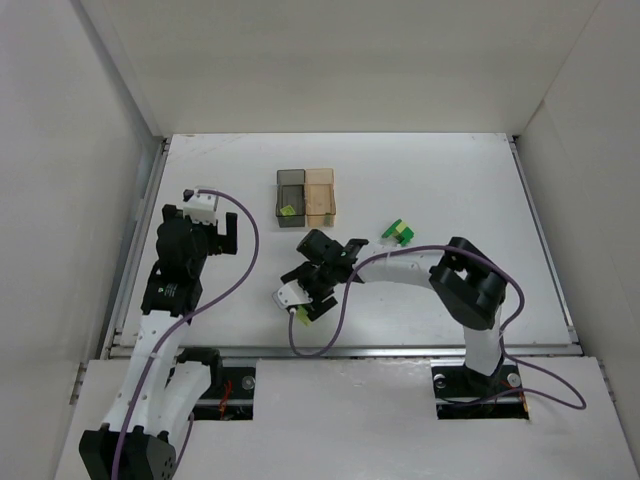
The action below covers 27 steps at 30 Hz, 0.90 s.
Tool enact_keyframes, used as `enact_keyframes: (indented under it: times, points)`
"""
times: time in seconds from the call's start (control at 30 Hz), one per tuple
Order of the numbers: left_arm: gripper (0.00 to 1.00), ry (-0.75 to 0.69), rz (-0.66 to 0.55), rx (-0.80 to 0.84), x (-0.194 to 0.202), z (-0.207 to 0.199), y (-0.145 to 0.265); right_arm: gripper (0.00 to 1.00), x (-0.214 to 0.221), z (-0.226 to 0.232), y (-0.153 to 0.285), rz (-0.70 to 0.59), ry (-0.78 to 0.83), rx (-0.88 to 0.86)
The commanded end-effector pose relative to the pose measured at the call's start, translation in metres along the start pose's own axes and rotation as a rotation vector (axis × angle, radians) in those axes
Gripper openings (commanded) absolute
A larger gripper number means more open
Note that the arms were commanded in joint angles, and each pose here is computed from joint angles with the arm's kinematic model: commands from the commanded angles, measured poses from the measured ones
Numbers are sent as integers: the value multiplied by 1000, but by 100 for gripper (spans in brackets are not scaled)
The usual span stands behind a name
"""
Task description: Sort the legos into containers by color
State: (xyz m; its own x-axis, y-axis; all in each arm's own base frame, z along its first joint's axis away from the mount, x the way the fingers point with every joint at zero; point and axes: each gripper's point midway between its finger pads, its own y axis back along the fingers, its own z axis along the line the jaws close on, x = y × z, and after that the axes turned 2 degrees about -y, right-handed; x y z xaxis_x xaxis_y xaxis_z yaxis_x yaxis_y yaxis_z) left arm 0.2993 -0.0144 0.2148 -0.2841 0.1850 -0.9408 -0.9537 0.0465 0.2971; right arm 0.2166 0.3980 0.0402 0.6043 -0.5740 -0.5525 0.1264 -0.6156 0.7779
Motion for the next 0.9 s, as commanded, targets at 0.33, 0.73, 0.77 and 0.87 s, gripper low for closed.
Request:
enact_keyframes:
  times: [0.33,0.73,0.77,0.87]
  points:
    - [100,-19,-7,-12,-2,3,-6,61,-16,26,-4,-39,3,-102]
    - [99,-43,-16,91,-3,-14,-6,0,-43,-8,5,-90,-339,24]
    - [99,-4,-15,91,-3,-16,-6,0,-47,-12,9,-103,-352,40]
    - [100,136,18,42,-11,-11,-7,0,-49,-30,24,-146,-428,157]
